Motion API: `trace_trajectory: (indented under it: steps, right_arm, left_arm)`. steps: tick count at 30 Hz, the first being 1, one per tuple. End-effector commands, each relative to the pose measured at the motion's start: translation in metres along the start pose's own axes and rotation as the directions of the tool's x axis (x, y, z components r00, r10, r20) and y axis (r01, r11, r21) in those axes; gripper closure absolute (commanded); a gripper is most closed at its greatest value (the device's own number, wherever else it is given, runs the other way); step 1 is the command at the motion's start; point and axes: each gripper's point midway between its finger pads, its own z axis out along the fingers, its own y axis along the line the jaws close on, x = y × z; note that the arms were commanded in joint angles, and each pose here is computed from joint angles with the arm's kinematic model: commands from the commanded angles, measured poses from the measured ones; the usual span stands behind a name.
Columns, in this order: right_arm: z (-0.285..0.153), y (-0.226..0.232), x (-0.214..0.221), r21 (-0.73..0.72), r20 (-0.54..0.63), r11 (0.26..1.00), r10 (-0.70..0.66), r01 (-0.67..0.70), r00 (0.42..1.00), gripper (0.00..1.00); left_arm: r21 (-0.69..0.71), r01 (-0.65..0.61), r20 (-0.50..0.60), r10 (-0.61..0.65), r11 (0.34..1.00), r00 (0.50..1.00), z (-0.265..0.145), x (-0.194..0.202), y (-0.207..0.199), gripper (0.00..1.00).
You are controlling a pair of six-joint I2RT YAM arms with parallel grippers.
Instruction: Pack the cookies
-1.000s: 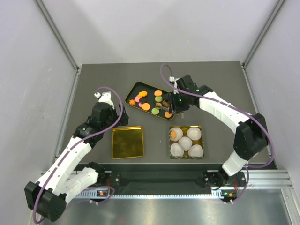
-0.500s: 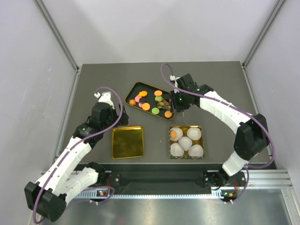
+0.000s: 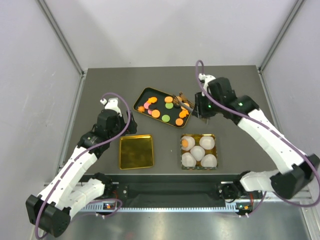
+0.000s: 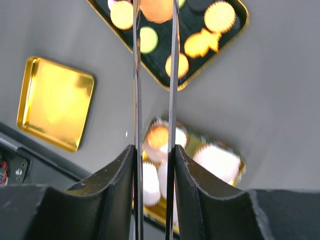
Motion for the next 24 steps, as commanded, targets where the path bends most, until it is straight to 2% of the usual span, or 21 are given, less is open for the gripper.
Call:
trace_trajectory:
  steps: [1, 4, 12, 19, 24]
  right_arm:
    - [-0.046, -0.01, 0.03, 0.043, 0.0, 0.998, 0.036, -0.036, 0.999, 0.71]
    - [-0.07, -0.026, 0.056, 0.101, 0.004, 0.992, 0.078, -0.078, 0.997, 0.7]
    - [-0.101, -0.049, 0.142, 0.186, -0.097, 0.965, 0.203, -0.183, 0.974, 0.7]
    - [-0.103, -0.055, 0.178, 0.206, -0.141, 0.951, 0.26, -0.229, 0.955, 0.69]
    - [-0.093, -0.056, 0.186, 0.211, -0.16, 0.951, 0.264, -0.228, 0.951, 0.68]
  left_arm:
    - [0.041, 0.002, 0.059, -0.004, 0.999, 0.998, -0.007, -0.019, -0.009, 0.01]
    - [0.05, -0.001, 0.064, -0.002, 0.999, 0.998, -0.009, -0.021, -0.011, 0.01]
    - [0.072, -0.001, 0.061, -0.004, 0.997, 0.998, -0.009, -0.021, -0.015, 0.01]
    - [0.075, 0.002, 0.063, -0.007, 0.997, 0.998, -0.01, -0.02, -0.015, 0.01]
    - [0.071, 0.004, 0.064, -0.009, 0.997, 0.998, -0.011, -0.02, -0.014, 0.01]
